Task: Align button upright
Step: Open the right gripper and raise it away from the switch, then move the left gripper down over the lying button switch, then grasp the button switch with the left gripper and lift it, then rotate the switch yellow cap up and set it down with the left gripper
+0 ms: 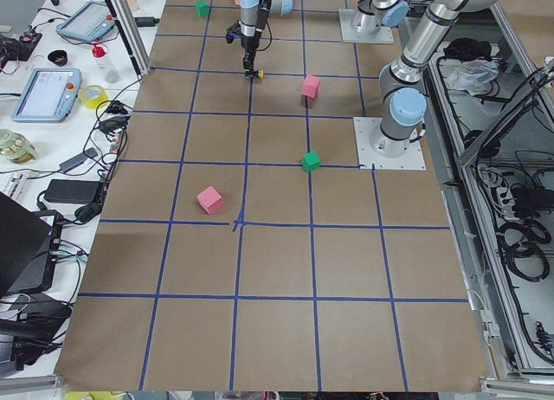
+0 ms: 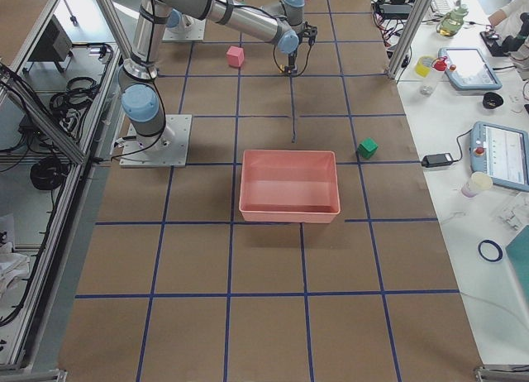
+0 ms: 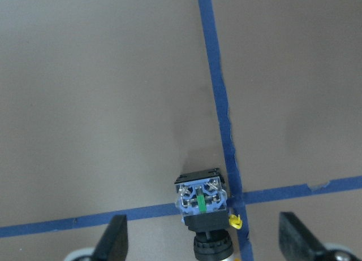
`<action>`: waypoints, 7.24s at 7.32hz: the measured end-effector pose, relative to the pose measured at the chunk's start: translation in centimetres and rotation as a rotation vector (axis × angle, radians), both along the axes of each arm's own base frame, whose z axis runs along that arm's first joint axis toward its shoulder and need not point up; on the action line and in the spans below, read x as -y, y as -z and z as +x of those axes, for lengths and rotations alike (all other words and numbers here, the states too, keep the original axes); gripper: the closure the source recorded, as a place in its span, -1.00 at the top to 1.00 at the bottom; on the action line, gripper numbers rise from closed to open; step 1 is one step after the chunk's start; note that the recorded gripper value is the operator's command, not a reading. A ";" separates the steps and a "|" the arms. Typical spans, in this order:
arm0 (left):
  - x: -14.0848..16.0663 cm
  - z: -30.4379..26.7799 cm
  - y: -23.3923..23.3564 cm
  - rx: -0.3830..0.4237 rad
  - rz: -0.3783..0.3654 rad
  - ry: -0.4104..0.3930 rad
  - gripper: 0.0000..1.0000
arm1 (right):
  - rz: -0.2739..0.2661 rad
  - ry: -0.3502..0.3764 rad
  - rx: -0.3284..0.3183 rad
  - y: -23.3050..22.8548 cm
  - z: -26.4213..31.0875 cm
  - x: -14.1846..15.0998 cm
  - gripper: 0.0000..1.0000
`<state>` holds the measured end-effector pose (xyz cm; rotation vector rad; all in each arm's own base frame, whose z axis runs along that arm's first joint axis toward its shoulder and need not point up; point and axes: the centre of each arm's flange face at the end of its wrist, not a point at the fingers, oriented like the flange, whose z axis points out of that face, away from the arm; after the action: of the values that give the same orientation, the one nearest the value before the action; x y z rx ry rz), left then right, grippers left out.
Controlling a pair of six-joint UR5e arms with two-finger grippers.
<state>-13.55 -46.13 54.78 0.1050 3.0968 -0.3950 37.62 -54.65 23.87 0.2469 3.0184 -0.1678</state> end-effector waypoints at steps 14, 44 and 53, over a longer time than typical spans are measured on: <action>-1.0 -6.1 19.6 -0.071 -0.243 -0.008 1.00 | 0.020 -0.267 -0.116 -28.6 -21.7 -3.9 1.00; 9.0 -17.3 28.7 -0.397 0.441 -0.727 -1.00 | 0.058 -0.308 -0.128 -26.3 -22.1 -3.6 1.00; 12.9 -15.6 35.3 -0.559 0.753 -1.011 0.95 | 0.066 -0.308 -0.127 -26.0 -22.2 -3.7 1.00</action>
<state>-29.20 -59.07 19.48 -1.6876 2.9942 0.8784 15.46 -50.97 49.84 -0.2324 3.1397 -0.0588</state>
